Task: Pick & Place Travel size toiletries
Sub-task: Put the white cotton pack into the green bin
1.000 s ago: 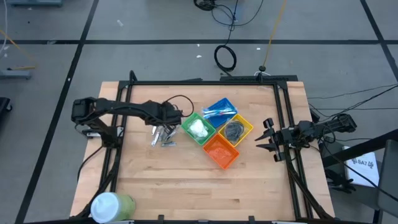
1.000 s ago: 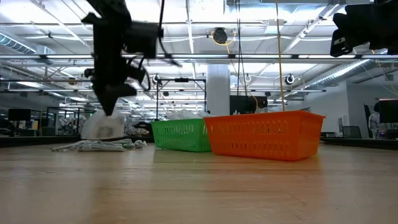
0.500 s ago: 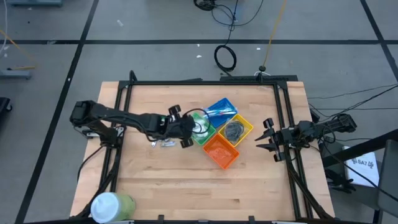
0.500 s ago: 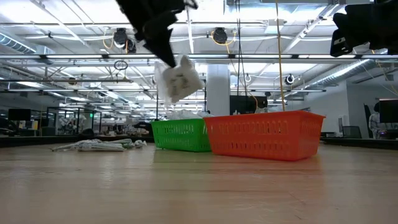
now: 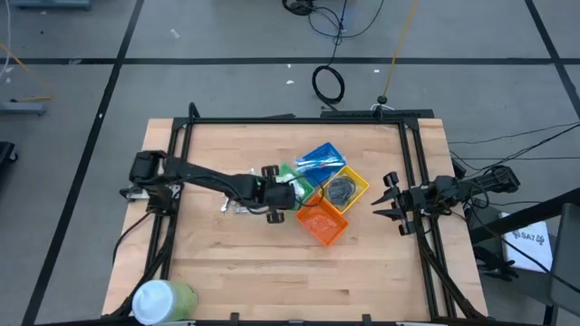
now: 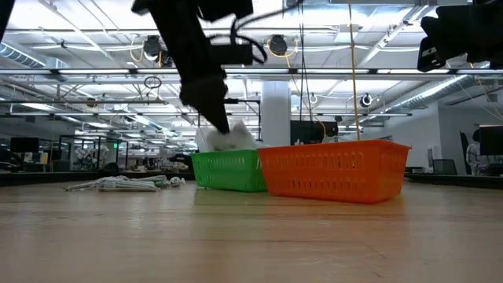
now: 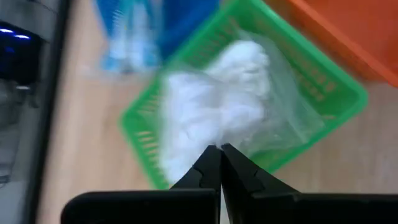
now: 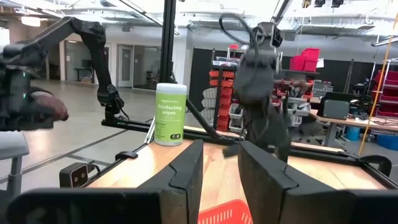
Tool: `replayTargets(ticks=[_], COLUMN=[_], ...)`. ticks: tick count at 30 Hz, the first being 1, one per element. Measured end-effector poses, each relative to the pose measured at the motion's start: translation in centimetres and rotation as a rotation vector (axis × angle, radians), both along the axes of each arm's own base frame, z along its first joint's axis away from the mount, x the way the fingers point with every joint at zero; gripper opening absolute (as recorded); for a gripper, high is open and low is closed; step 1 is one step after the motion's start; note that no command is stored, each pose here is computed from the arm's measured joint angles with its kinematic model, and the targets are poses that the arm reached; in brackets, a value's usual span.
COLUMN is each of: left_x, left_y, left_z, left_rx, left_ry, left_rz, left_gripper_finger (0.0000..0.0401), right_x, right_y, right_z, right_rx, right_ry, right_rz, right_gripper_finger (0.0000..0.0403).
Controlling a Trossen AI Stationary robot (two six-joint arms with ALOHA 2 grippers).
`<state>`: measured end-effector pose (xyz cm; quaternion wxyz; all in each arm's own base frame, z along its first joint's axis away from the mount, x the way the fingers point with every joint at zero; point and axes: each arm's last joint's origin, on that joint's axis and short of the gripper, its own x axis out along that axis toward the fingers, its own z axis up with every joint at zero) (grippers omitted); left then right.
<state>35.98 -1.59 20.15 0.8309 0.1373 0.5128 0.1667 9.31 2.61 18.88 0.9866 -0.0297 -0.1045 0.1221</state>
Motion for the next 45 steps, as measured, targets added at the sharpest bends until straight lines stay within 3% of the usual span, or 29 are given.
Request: replayTargets(ticks=[6,11,22,32,40,45], left_x=[1.4,1.7,1.4,0.1,-0.4,-0.3], left_y=[0.3,0.4,0.4,0.4,0.5,0.8], left_z=[-3.8,-5.3,-3.2,1.2,2.9,2.7], left_rx=[-0.106,-0.125,-0.129,-0.121,-0.125,-0.136], left_ry=[0.087,0.107,0.056,-0.05,-0.114,-0.125], left_rz=[-0.061,-0.048,-0.055,-0.07,-0.049,-0.014], left_gripper_finger=[0.0003,0.0006,0.0013,0.0004,0.0047,0.0099], right_x=[0.0,0.0,0.0,0.0,0.0,0.0], right_y=[0.0,0.0,0.0,0.0,0.0,0.0], right_z=[0.0,0.0,0.0,0.0,0.0,0.0], right_rx=[0.0,0.0,-0.001,-0.001,-0.001,-0.002], right_ry=[0.0,0.0,0.002,0.004,0.005,0.005], right_rz=[0.0,0.0,0.0,0.0,0.0,0.0], right_gripper_finger=[0.0091,0.0091,0.0091,0.0091,0.0091,0.0091])
